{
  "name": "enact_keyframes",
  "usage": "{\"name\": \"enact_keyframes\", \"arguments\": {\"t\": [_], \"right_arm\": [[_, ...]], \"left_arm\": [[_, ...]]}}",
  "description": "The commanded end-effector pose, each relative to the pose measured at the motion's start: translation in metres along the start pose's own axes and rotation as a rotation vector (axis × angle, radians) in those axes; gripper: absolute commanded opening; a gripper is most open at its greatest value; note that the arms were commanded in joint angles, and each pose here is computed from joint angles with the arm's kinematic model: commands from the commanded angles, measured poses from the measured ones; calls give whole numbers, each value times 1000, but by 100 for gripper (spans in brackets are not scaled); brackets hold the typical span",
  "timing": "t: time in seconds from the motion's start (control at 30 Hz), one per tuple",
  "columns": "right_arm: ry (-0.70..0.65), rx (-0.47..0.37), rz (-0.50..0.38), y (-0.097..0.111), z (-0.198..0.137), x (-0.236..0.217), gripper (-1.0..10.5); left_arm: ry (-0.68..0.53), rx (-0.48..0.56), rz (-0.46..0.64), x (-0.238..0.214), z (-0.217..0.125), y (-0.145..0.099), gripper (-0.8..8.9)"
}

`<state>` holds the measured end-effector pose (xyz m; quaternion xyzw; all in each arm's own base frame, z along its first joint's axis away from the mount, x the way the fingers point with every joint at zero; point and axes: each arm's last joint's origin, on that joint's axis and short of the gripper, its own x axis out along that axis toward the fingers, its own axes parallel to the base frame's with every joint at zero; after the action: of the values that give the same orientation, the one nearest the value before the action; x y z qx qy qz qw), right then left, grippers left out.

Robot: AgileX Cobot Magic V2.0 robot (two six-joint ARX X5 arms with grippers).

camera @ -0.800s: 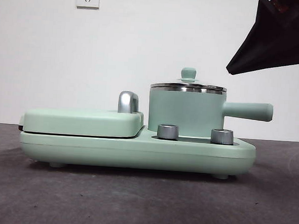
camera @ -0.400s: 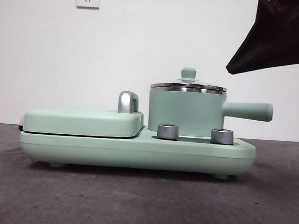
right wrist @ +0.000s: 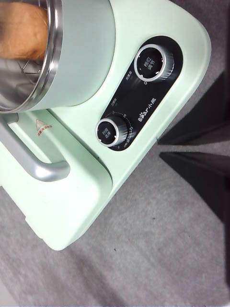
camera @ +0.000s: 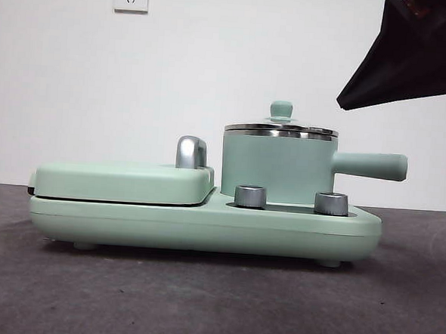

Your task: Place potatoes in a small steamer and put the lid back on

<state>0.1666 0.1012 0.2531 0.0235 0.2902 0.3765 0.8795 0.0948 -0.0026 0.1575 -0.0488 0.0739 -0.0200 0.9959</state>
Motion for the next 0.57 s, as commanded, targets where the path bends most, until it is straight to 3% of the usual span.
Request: {"name": "enact_keyframes", "arguments": {"t": [0.03, 0.2, 0.3, 0.4, 0.57], "right_arm": [[-15, -6, 7, 2, 5, 0, 20], [-15, -6, 7, 2, 5, 0, 20], [-32, -80, -14, 2, 5, -7, 20], [-116, -153, -107, -2, 5, -18, 20], [-305, -227, -348, -16, -18, -44, 20]], "left_arm": [[8, 5, 0, 2, -5, 1, 6], [8, 5, 0, 2, -5, 1, 6], [8, 5, 1, 2, -5, 1, 6], [8, 5, 0, 2, -5, 1, 6], [8, 5, 1, 2, -5, 1, 6]]}}
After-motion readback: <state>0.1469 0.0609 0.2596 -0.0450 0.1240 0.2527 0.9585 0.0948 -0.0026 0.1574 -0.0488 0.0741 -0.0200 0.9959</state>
